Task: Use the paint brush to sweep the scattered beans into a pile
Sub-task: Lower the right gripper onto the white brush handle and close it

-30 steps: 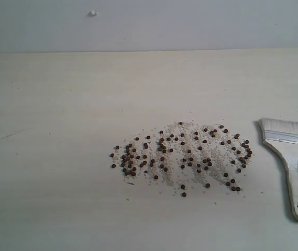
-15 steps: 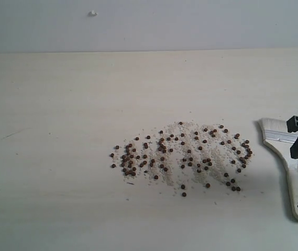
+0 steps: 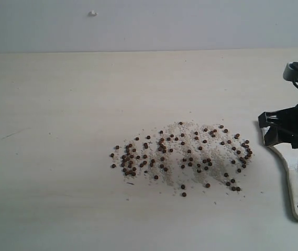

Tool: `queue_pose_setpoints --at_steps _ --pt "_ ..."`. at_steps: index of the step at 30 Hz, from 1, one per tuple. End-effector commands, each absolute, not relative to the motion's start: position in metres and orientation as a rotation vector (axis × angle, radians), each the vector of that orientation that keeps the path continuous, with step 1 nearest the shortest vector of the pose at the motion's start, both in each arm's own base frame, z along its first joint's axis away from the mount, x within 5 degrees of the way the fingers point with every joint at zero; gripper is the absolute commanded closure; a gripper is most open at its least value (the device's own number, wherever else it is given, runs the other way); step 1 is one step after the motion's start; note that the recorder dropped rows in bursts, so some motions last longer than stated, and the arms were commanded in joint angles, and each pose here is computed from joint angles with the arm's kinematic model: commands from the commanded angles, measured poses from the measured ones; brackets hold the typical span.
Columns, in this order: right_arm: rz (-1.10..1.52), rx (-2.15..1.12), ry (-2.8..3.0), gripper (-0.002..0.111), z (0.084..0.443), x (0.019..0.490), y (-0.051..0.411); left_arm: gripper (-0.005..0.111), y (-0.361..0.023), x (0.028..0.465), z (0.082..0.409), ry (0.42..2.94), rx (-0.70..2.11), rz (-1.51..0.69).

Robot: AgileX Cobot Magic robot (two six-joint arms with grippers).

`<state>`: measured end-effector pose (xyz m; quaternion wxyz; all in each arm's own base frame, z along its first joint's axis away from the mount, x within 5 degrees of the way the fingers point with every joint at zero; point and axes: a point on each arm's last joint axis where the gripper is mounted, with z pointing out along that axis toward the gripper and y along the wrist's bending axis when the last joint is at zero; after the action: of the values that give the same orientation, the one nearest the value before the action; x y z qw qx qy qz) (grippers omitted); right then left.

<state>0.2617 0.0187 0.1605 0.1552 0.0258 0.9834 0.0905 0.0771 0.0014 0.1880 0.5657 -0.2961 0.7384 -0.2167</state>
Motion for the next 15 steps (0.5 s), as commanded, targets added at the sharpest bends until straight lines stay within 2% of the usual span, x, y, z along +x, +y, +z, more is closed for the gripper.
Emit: queue_pose_setpoints --at_steps 1,6,10,15 --pt "0.209 0.183 2.884 0.054 0.169 0.265 0.016 0.107 0.001 0.077 0.188 1.733 -0.692 -0.512" --pt "0.036 0.191 2.939 0.054 0.172 0.264 0.027 0.107 0.001 0.077 0.188 1.733 -0.692 -0.512" --pt "-0.071 0.208 2.994 0.049 0.151 0.267 0.027 0.107 0.001 0.077 0.188 1.733 -0.692 -0.512" --pt "-0.079 0.203 3.036 0.049 0.128 0.273 0.028 0.107 0.001 0.077 0.188 1.733 -0.692 -0.512"
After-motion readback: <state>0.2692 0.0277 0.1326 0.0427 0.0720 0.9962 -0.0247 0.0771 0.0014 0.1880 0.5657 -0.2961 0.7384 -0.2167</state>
